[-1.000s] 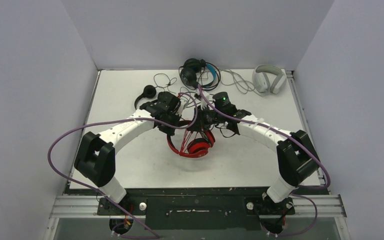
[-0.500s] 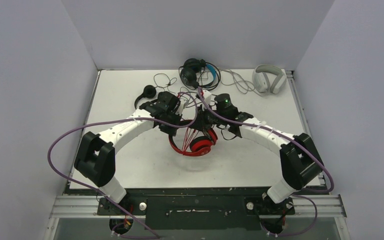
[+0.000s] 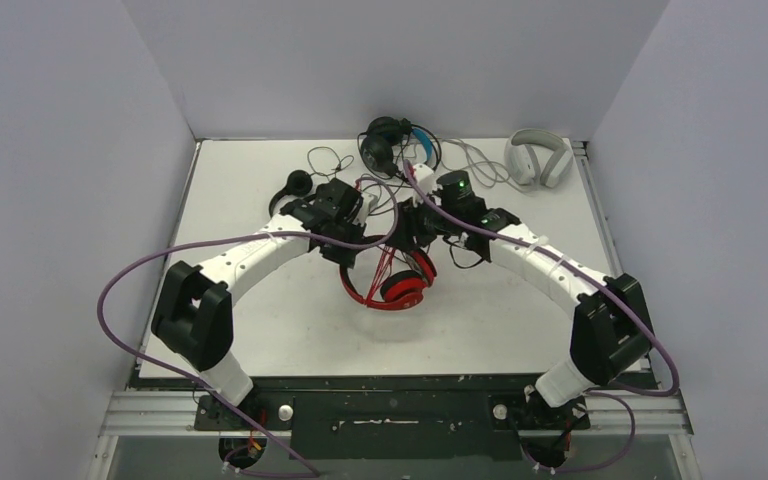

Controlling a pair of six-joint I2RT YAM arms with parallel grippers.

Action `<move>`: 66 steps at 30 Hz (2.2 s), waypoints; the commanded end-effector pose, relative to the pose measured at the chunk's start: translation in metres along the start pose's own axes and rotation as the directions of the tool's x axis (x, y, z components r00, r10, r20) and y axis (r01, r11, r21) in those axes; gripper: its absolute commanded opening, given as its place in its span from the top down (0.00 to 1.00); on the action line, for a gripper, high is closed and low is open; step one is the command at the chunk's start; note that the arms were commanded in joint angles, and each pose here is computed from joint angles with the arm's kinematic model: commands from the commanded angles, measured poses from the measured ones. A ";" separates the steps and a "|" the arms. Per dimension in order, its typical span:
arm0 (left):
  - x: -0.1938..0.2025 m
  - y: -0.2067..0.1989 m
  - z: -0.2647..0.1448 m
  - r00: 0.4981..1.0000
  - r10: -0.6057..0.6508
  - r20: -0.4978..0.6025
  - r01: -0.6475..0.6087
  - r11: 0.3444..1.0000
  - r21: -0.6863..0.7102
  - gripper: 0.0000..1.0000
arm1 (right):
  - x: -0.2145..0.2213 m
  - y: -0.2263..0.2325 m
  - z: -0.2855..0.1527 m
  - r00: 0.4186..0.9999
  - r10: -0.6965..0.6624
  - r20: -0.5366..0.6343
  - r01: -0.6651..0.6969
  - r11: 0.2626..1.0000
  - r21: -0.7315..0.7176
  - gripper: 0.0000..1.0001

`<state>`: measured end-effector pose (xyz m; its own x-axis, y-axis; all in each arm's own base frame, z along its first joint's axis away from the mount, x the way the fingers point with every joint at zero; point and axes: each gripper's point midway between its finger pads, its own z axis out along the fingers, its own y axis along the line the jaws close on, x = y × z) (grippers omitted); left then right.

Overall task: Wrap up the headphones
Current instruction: Wrap the headphones cable around the headphones, then place the headphones at the corner of the board.

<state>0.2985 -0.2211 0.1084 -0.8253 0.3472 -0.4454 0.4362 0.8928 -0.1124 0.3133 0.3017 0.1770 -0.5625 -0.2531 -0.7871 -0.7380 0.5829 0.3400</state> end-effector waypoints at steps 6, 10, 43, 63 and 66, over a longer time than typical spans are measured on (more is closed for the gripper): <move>-0.012 0.006 -0.012 0.997 -0.066 0.029 0.065 0.998 0.018 1.00 | -0.049 -0.033 -0.062 0.992 0.008 0.129 -0.026 0.990 0.136 0.45; -0.017 0.037 -0.022 0.986 -0.146 0.076 0.151 0.987 -0.053 1.00 | -0.042 -0.052 -0.088 0.983 0.043 0.180 -0.088 0.963 0.253 0.39; 0.147 0.302 -0.060 -0.037 -0.742 0.669 0.959 -0.214 -0.184 1.00 | -0.006 -0.068 -0.144 0.921 0.045 0.388 -0.225 0.874 0.431 0.21; 0.195 0.311 -0.063 0.000 -0.773 0.635 0.866 -0.318 -0.387 0.19 | -0.012 -0.063 -0.151 0.911 0.033 0.412 -0.219 0.883 0.415 0.21; 0.188 0.312 -0.083 0.015 -0.757 0.653 0.873 -0.309 -0.377 0.17 | -0.014 -0.063 -0.151 0.912 0.028 0.410 -0.214 0.884 0.415 0.21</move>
<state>0.2488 0.1347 0.0270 -0.1177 -0.8865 -0.4475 -0.9914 0.1311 0.0009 0.3063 0.1523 0.2219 -0.4416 0.0718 -0.8943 -0.3669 0.8952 0.2530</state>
